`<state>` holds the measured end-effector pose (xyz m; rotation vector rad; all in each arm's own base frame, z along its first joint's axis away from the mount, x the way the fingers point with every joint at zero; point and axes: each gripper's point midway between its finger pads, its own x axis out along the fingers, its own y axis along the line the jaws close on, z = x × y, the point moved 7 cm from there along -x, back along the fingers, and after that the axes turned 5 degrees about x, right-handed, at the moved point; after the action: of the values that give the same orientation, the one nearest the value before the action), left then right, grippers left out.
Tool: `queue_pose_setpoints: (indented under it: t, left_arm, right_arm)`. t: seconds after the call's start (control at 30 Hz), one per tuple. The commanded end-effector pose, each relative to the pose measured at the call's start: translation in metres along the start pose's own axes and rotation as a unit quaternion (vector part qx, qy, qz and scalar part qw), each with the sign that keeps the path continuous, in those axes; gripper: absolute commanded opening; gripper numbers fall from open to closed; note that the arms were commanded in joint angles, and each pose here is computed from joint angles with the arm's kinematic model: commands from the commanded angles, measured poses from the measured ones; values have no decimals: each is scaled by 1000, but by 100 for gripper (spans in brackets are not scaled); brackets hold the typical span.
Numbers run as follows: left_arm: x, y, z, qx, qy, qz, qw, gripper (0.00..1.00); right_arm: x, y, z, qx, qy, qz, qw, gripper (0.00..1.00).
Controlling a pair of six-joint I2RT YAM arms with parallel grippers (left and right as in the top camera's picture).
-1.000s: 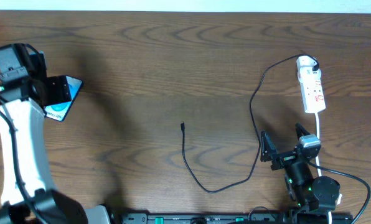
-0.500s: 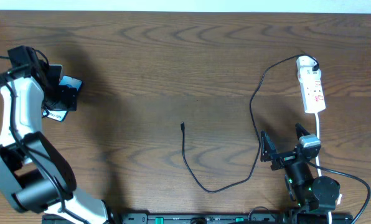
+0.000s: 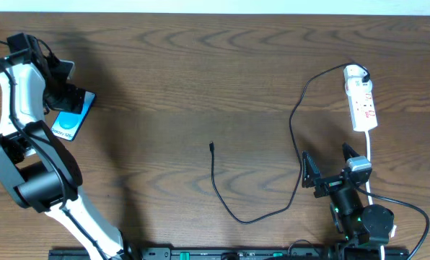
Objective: Plug charger to phone and switch on socket
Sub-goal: 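Lower the left gripper and grasp the phone's bottom edge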
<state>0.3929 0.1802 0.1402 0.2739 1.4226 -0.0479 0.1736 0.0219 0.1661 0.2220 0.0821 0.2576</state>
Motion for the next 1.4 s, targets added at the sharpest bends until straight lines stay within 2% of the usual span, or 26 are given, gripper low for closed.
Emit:
queue_pose_setpoints:
  t: [0.0,0.13,0.3,0.5,0.97,1.37]
  left_arm:
    - [2,5,5,38,-11,0,999,93]
    - [3,3,13,52,-49,-25,997,94]
    - [9,12,10,36,-74,-50,995,97]
    - [23,20,-3,27,-55,-62,996,98]
    - [58,10,-7,36,-21,-92,995,98]
    - [74,-3,-2,68,32,-59,995,98]
  right_arm:
    - [0,2,-2,5,4,8,1000,99]
    - [0,2,-2,5,4,8,1000,99]
    - [0,2,-2,5,4,8,1000,99]
    - [0,2,-2,5,4,8,1000,99]
    - [0,2,-2,5,4,8,1000,99]
    - [0,2,-2,5,4,8,1000,99]
